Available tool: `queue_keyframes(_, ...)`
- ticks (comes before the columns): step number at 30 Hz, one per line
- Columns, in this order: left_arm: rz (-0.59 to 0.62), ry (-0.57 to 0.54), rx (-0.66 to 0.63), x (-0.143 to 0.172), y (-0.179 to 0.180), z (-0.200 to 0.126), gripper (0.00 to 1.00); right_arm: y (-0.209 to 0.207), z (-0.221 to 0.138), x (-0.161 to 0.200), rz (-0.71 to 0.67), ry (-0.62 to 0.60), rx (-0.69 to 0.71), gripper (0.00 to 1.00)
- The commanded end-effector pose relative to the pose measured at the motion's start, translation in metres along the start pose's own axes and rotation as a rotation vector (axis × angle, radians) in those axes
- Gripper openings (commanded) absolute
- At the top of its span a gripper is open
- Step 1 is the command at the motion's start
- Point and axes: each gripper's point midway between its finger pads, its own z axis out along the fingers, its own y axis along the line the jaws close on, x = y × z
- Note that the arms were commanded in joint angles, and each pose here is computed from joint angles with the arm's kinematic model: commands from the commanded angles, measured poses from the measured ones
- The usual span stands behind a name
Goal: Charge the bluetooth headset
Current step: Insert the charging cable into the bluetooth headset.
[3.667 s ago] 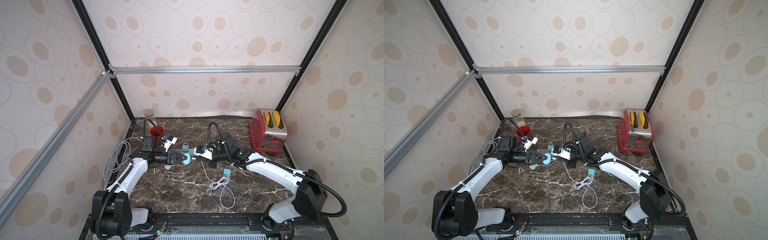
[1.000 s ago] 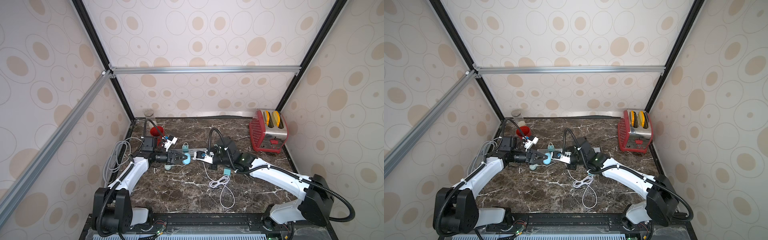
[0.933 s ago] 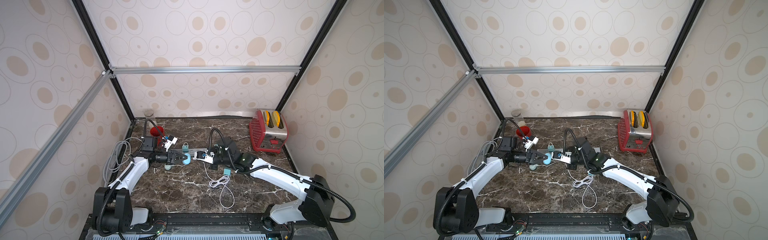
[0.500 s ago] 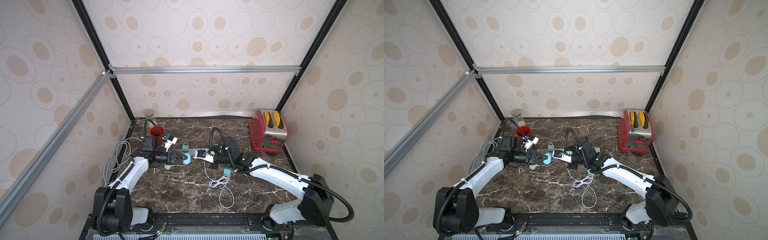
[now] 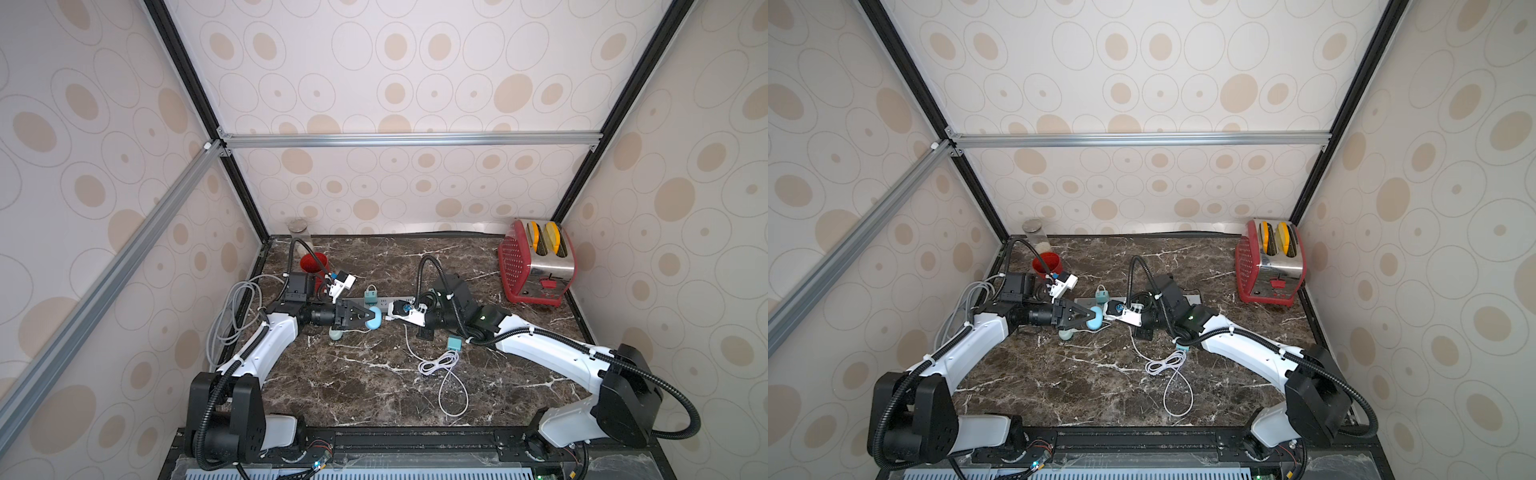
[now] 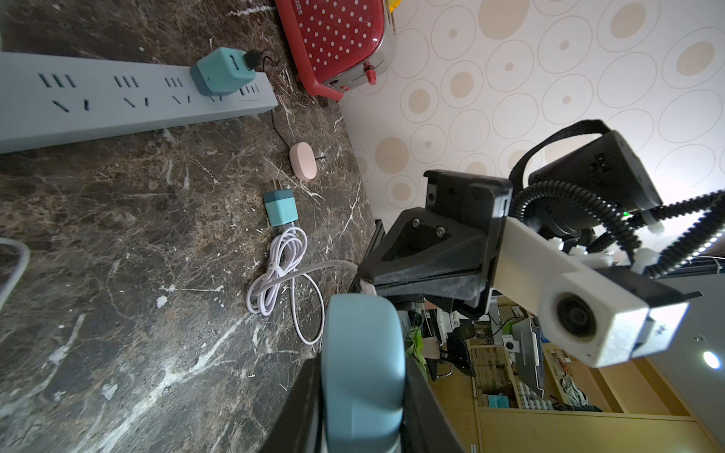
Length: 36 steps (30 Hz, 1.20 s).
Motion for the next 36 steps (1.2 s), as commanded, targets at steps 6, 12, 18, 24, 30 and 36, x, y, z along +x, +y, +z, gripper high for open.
queue_keyframes(6, 0.002, 0.016, 0.025, 0.0034, -0.0031, 0.0015, 0.09, -0.0010, 0.0044, -0.0102, -0.005, -0.028, -0.007, 0.00)
queue_keyframes(12, 0.001, 0.017, 0.028, 0.0036, -0.0037, 0.0016, 0.09, -0.0031, 0.0076, -0.0105, 0.001, -0.022, 0.001, 0.00)
queue_keyframes(18, 0.000, 0.017, 0.029, 0.0039, -0.0036, 0.0015, 0.09, -0.0054, 0.0107, -0.0070, 0.009, -0.004, 0.009, 0.00)
queue_keyframes(24, -0.002, 0.017, 0.026, 0.0034, -0.0029, 0.0016, 0.09, -0.0025, 0.0084, -0.0115, -0.011, -0.005, 0.013, 0.00)
queue_keyframes(30, -0.010, 0.014, 0.015, 0.0029, -0.0003, 0.0018, 0.09, -0.0005, 0.0104, -0.0112, -0.042, 0.027, 0.037, 0.00)
queue_keyframes(36, -0.017, 0.013, 0.002, 0.0030, 0.0023, 0.0022, 0.09, -0.0001, 0.0097, -0.0163, -0.069, 0.036, 0.061, 0.00)
